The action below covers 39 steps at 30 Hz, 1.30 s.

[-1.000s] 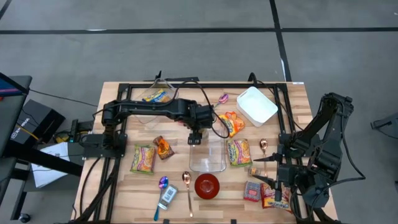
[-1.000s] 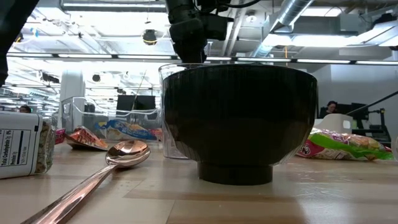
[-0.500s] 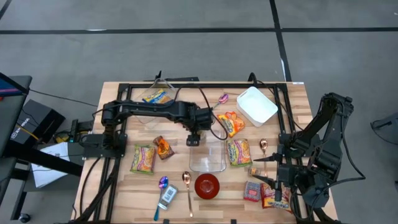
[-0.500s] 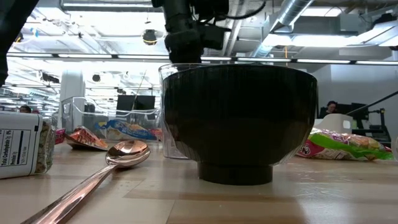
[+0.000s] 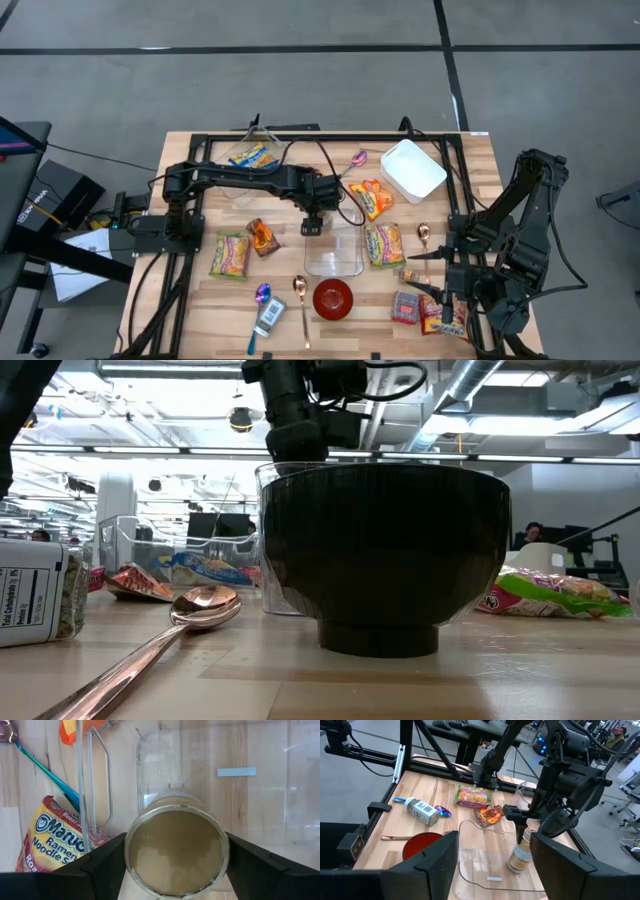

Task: Pick & Place Food Item
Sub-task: Put the gold spice bottle into the bottom transparent bin, then put the white spice bottle into the bottom transparent bin

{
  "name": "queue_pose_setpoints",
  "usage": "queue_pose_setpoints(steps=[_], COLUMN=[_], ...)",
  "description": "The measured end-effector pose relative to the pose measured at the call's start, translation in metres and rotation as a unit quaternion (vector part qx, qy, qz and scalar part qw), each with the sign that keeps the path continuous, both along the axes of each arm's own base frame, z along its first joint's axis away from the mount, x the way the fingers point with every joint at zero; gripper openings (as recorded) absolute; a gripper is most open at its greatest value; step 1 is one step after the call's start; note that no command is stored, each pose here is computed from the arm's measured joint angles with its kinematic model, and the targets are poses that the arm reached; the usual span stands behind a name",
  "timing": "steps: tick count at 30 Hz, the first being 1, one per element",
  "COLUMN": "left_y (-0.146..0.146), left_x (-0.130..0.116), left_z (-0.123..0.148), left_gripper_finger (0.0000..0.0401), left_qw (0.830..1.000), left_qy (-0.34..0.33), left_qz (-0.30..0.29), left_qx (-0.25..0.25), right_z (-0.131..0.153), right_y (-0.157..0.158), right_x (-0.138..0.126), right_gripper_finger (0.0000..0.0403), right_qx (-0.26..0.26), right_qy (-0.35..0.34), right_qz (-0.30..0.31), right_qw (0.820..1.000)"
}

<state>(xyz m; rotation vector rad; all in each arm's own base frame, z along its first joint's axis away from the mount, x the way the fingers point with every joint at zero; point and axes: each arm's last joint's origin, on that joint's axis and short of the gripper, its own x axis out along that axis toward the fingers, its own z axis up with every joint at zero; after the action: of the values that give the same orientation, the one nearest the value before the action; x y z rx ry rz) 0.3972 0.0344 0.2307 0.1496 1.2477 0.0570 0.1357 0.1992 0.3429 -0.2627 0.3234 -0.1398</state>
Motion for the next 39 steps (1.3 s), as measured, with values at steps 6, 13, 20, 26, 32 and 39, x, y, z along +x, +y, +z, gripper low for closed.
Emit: queue_pose_setpoints(steps=[6, 13, 20, 26, 32, 39], left_y=[0.001, 0.000, -0.005, -0.020, -0.043, -0.073], left_x=[-0.001, -0.009, -0.040, -0.081, -0.117, -0.146], left_z=[0.001, 0.027, 0.085, 0.139, 0.164, 0.154], left_gripper_finger=[0.0311, 0.0337, 0.0345, 0.0337, 0.0326, 0.0314], left_qw=[1.000, 0.999, 0.993, 0.974, 0.967, 0.977], left_qy=[0.001, -0.040, -0.119, -0.203, -0.216, -0.151], left_qz=[0.003, -0.003, -0.010, -0.038, -0.039, 0.002], left_qx=[0.011, 0.022, 0.014, -0.090, -0.129, -0.154], right_z=[0.000, 0.000, 0.000, 0.000, 0.000, 0.000], right_y=[0.000, 0.000, 0.000, 0.000, 0.000, 0.000], right_x=[0.000, 0.000, 0.000, 0.000, 0.000, 0.000], right_gripper_finger=[0.0240, 0.0240, 0.0240, 0.0240, 0.0240, 0.0240], right_qx=[0.003, 0.003, 0.003, 0.003, 0.004, 0.005], right_qy=[0.001, 0.001, 0.001, 0.001, 0.000, 0.000], right_qz=[0.000, 0.000, 0.000, 0.000, 0.000, 0.000], right_qw=[1.000, 1.000, 1.000, 1.000, 1.000, 1.000])
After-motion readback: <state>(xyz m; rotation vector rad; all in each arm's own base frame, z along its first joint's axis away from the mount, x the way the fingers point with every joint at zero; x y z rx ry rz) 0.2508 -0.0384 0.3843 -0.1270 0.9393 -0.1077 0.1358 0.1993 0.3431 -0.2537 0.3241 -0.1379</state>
